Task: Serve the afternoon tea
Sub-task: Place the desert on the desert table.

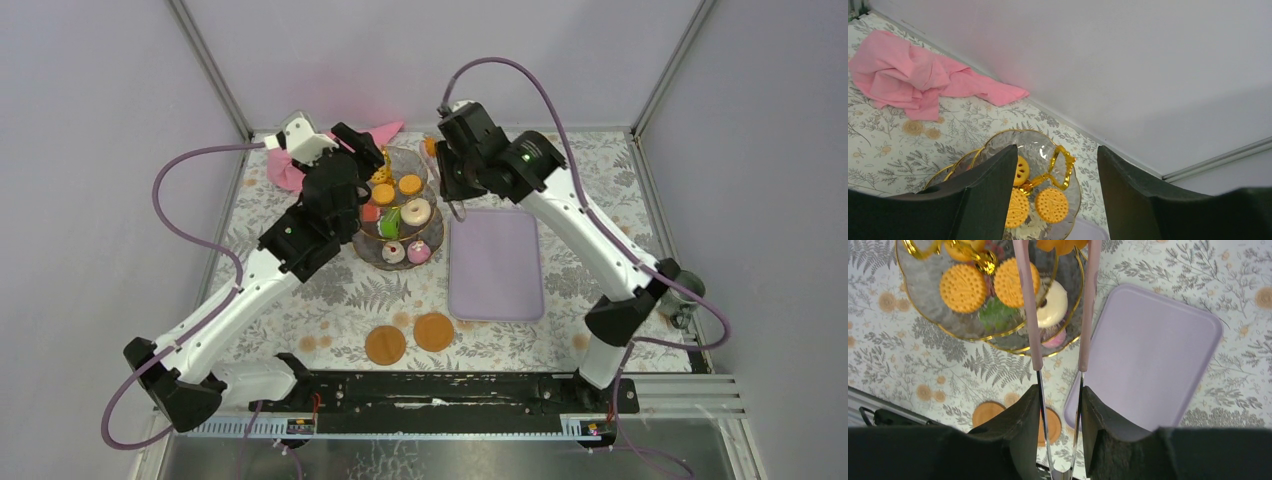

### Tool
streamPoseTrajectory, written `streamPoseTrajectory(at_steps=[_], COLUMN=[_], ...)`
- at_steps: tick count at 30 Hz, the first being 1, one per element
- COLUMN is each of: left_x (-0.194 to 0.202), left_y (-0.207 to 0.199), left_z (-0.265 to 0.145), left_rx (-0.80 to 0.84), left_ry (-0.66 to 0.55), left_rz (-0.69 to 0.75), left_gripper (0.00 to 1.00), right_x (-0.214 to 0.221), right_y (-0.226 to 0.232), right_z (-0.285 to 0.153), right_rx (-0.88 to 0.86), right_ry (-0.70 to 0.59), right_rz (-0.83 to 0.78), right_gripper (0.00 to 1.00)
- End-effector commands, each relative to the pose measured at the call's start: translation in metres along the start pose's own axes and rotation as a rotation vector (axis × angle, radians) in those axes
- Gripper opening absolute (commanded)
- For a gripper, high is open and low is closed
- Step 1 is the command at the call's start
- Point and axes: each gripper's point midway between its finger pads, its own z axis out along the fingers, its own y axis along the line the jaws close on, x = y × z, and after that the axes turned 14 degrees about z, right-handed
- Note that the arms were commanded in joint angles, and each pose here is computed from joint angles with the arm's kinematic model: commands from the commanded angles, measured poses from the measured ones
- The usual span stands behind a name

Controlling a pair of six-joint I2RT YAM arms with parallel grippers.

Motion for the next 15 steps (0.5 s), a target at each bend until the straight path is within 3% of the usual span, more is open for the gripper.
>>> streamPoseTrajectory(at_steps=[1, 15], left_x=[0.001, 0.019], left_y=[0.007, 0.041], left_z=[0.005, 0.027], left_rx=[0.012, -0.023], left_ry=[0.030, 0.089], left_rz=[-0.038, -0.071], left_gripper=[0.67, 0.67], right_x=[-0.018, -0.017], right_y=[0.018, 0.050], right_z=[0.004, 0.037], right_rx=[-0.011, -0.024], right_ry=[-0.038, -0.027], right_rz=[-0.019, -0.050], right_gripper=[0.25, 0.25])
